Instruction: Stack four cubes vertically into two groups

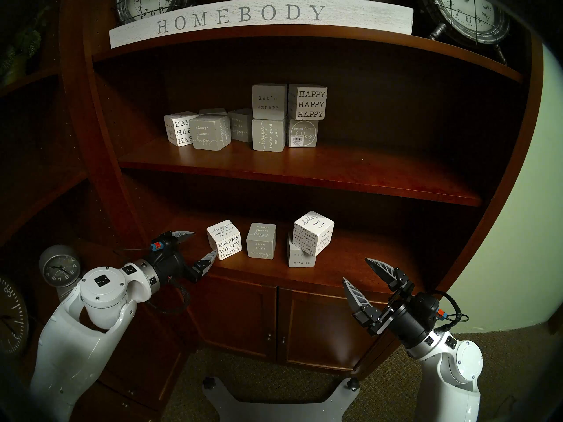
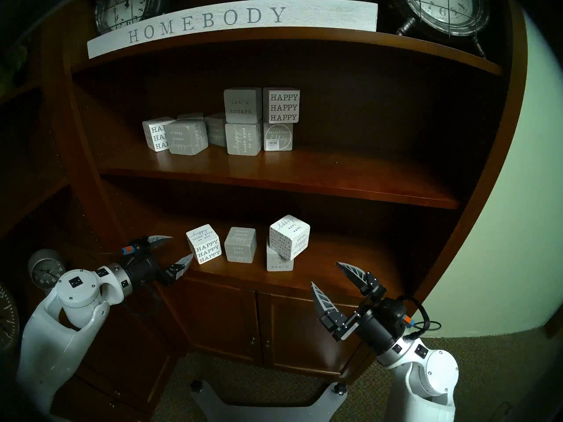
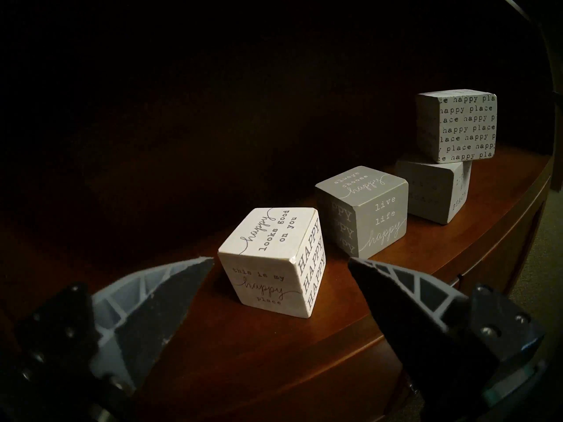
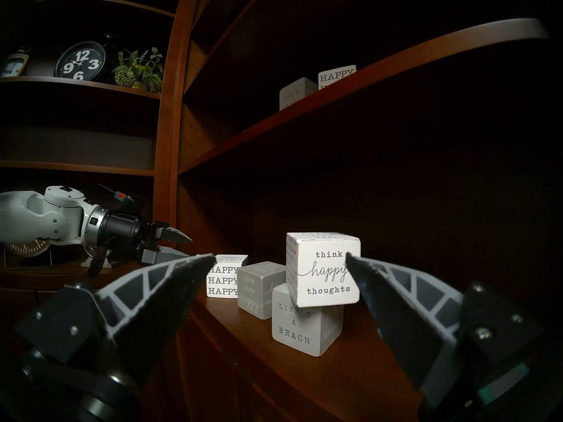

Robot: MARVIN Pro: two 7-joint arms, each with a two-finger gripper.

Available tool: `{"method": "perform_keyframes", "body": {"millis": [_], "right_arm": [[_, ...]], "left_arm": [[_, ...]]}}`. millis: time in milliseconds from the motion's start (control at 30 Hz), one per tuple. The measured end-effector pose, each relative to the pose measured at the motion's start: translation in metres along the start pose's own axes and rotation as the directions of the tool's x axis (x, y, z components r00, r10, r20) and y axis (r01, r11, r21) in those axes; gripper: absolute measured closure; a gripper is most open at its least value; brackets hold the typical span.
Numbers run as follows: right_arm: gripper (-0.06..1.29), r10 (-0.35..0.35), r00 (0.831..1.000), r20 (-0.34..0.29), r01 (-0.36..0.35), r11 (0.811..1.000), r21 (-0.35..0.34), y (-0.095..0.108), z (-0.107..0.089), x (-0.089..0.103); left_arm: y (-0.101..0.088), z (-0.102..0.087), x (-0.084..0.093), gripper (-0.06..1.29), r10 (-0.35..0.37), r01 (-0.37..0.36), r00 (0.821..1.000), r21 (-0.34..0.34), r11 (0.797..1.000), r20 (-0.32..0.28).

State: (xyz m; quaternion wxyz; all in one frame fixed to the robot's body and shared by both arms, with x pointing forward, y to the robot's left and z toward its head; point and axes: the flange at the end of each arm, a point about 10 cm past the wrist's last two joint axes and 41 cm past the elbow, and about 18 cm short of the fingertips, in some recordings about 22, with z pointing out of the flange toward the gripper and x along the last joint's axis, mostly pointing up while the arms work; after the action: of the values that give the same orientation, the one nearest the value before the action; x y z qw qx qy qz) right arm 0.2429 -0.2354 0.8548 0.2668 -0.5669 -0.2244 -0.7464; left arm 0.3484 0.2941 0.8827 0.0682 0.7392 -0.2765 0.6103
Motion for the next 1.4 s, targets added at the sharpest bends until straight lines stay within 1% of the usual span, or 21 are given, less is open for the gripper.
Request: {"method": "perform_keyframes", "body": {"millis": [133, 300, 400, 533, 767, 900, 1167, 1400], "right_arm": [[0.03, 0.000, 1.000, 0.000, 0.000, 1.000, -0.001, 0.000, 0.000, 0.000], [0.03, 0.000, 1.000, -0.001, 0.000, 1.000, -0.002, 0.000, 0.000, 0.000], [0.03, 0.000, 1.000, -0.001, 0.000, 1.000, -0.003, 0.000, 0.000, 0.000], [0.03, 0.000, 1.000, -0.001, 0.000, 1.000, -0.003, 0.000, 0.000, 0.000], [0.03, 0.000, 1.000, -0.002, 0.000, 1.000, -0.004, 0.000, 0.000, 0.000], [0.03, 0.000, 1.000, -0.002, 0.000, 1.000, -0.004, 0.000, 0.000, 0.000], [0.03, 0.000, 1.000, -0.002, 0.000, 1.000, -0.005, 0.000, 0.000, 0.000], [0.03, 0.000, 1.000, -0.002, 0.000, 1.000, -0.005, 0.000, 0.000, 0.000]], "left_arm": [[-0.011, 0.004, 0.003, 0.01, 0.005, -0.005, 1.000, -0.032, 0.999, -0.010], [-0.026, 0.004, 0.010, 0.01, 0.011, -0.013, 1.000, -0.074, 0.997, -0.027], [-0.031, 0.005, 0.013, 0.01, 0.010, -0.013, 0.999, -0.093, 0.996, -0.039], [-0.032, 0.007, 0.015, 0.01, 0.006, -0.011, 0.999, -0.105, 0.994, -0.048], [-0.025, 0.012, 0.016, 0.01, -0.005, -0.005, 0.998, -0.133, 0.991, -0.069], [-0.024, 0.016, 0.017, 0.01, -0.008, -0.003, 0.997, -0.140, 0.990, -0.078], [-0.034, 0.020, 0.008, 0.01, -0.019, 0.008, 0.997, -0.138, 0.990, -0.078], [-0.044, 0.019, 0.003, 0.01, -0.030, 0.014, 0.995, -0.171, 0.985, -0.093]]}}
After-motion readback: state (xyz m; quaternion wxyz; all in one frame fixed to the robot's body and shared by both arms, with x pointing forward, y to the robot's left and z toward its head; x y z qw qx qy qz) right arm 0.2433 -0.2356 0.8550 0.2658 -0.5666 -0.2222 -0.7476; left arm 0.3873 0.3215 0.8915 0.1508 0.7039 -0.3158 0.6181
